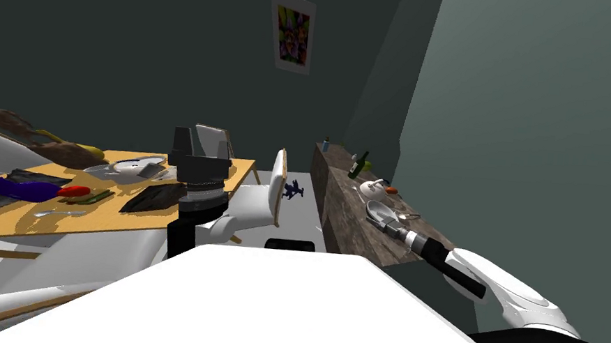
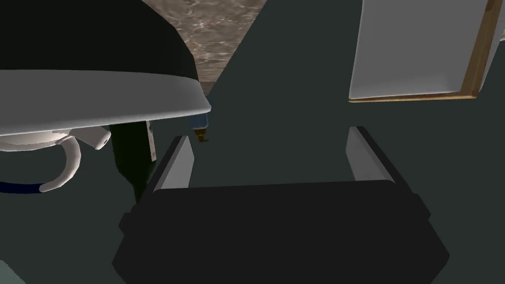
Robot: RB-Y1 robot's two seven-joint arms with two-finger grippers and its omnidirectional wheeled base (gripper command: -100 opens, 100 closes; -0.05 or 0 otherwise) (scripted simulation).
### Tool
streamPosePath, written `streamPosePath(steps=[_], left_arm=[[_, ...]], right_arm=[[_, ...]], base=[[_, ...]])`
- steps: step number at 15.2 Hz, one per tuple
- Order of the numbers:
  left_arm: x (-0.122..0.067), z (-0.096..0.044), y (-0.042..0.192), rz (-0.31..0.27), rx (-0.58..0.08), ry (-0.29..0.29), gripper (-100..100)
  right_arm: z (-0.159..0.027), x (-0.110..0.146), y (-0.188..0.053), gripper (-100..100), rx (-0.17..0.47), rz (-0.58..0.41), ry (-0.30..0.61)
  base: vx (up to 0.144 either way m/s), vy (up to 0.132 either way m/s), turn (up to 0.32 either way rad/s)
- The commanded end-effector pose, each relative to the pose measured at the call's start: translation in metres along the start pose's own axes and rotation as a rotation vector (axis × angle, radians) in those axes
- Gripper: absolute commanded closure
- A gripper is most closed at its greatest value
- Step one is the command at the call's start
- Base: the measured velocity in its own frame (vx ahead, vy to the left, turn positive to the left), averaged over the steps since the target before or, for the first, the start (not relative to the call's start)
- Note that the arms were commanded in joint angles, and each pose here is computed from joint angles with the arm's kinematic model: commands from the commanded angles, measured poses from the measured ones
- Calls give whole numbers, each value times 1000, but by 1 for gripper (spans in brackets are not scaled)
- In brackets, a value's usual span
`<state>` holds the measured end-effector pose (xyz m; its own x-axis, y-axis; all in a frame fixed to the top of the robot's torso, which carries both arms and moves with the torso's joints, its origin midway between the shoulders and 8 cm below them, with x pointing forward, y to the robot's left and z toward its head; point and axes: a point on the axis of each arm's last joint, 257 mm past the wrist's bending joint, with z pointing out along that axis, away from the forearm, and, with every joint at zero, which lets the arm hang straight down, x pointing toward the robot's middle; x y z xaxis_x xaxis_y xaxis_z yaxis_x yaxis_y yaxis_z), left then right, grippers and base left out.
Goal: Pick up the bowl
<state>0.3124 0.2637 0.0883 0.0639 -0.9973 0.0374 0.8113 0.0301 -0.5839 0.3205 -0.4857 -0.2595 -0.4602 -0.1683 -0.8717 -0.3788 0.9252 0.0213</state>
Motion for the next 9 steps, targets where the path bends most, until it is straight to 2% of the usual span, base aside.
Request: streamPosePath(steps=[1,2,3,4,5,6,7,8,9], left_arm=[[0,0,0,0,0,0,0],[0,0,0,0,0,0,0],[0,0,0,0,0,0,0],[0,0,0,0,0,0,0],[0,0,0,0,0,0,0],[0,0,0,0,0,0,0],[0,0,0,0,0,0,0],[0,0,0,0,0,0,0],[0,0,0,0,0,0,0]], right_arm=[[-10,14,-13,-100,20,-30,58],[-23,29,-28,-100,39,-64,127],[-23,29,-28,-100,39,-65,127],[-35,43,-41,-100,53,-100,194],[-36,43,-42,-100,56,-98,196],[-50,57,-56,-100,71,-129,262],[-50,57,-56,-100,71,-129,262],[-65,70,-68,-100,84,-156,327],[-65,70,-68,-100,84,-156,327]], base=[[-6,27,173],[-4,44,196],[-4,41,176],[-6,42,215],[-9,37,174],[-10,44,204],[-8,46,152],[-13,57,168],[-14,55,150]])
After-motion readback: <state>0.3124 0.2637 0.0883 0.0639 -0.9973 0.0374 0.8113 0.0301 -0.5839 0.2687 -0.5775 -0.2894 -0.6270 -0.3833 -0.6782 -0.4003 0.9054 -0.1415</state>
